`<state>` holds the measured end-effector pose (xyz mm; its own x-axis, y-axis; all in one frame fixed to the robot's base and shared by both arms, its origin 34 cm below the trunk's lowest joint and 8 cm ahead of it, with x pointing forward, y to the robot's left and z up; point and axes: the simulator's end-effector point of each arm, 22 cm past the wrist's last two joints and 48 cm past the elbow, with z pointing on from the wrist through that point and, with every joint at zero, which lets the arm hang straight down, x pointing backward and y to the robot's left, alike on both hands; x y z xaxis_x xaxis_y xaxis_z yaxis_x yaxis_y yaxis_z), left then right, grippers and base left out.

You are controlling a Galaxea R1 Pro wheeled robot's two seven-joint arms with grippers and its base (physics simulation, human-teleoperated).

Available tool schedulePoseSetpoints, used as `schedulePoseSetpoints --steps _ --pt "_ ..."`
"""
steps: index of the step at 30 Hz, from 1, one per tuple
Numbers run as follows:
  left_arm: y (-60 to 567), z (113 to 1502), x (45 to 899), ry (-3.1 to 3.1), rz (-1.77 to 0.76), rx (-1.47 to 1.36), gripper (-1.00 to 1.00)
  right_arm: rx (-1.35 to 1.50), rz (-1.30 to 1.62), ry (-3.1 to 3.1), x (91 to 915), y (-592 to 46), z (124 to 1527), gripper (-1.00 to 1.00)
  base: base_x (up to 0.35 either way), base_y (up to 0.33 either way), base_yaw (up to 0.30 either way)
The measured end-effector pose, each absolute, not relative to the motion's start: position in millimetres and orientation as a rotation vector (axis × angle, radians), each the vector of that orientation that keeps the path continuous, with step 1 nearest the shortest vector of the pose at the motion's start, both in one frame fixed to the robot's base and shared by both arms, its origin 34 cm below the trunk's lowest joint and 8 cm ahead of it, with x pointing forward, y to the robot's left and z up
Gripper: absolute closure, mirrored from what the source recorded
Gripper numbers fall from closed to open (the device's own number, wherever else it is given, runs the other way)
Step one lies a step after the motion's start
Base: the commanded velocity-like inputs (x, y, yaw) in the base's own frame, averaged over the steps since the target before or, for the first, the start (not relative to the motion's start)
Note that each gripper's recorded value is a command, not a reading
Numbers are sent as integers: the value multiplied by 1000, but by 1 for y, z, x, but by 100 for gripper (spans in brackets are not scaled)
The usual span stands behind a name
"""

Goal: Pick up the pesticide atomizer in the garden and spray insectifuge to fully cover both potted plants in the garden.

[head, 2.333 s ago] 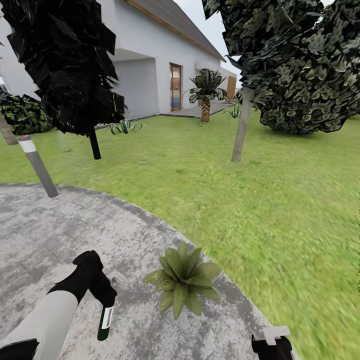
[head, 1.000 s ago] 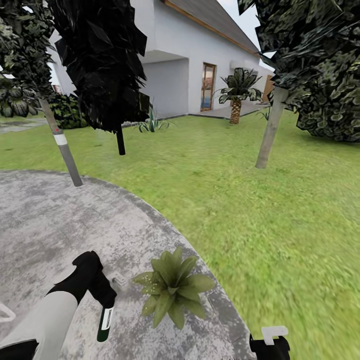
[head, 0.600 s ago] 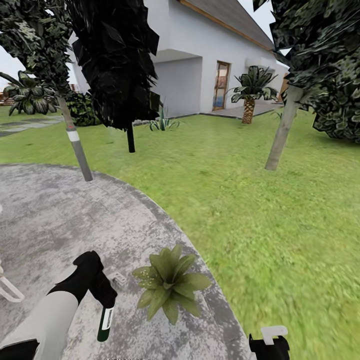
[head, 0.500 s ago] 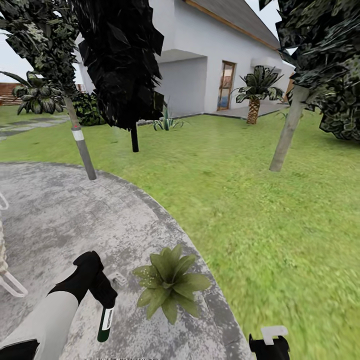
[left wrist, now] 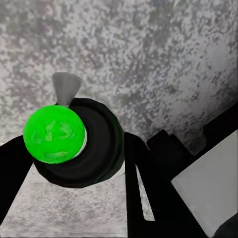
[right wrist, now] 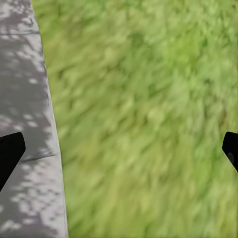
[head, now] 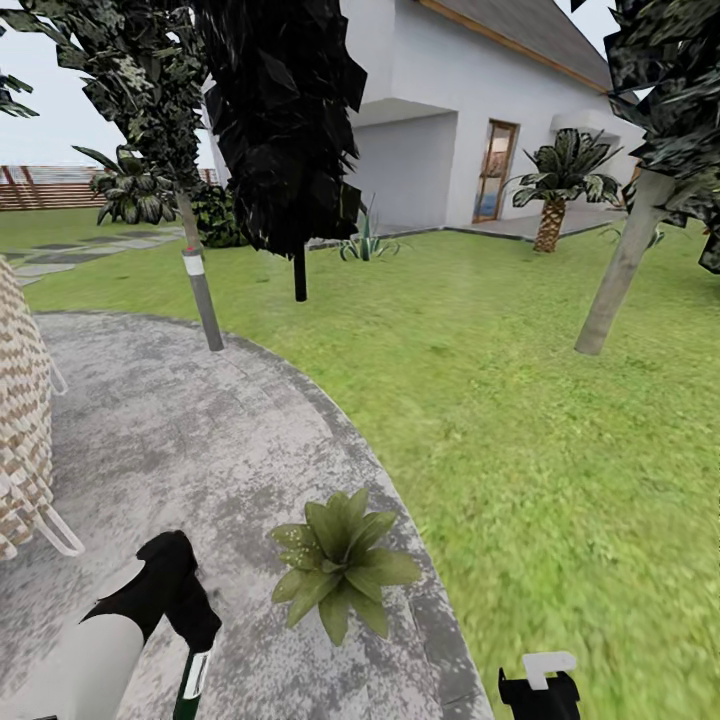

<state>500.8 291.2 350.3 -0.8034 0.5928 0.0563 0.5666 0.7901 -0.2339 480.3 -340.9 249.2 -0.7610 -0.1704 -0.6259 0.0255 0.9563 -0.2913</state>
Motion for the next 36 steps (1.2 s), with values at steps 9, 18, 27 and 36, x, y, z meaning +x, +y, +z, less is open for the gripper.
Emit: schedulePoseSetpoints --steps 9,18,27,36 --pt "324 341 491 -2837 286 -1042 100 -103 -370 2410 480 -341 249 -100 0 0 16" --pt "316 334 506 -2890 207 -1072 100 -102 -370 2411 480 -341 249 -100 0 0 207" --pt "286 315 503 -2978 269 -999 100 -110 -388 2410 479 -351 250 -100 0 0 3" --pt "280 305 502 -3001 224 -991 100 -106 -387 2406 481 -350 251 -100 0 0 0"
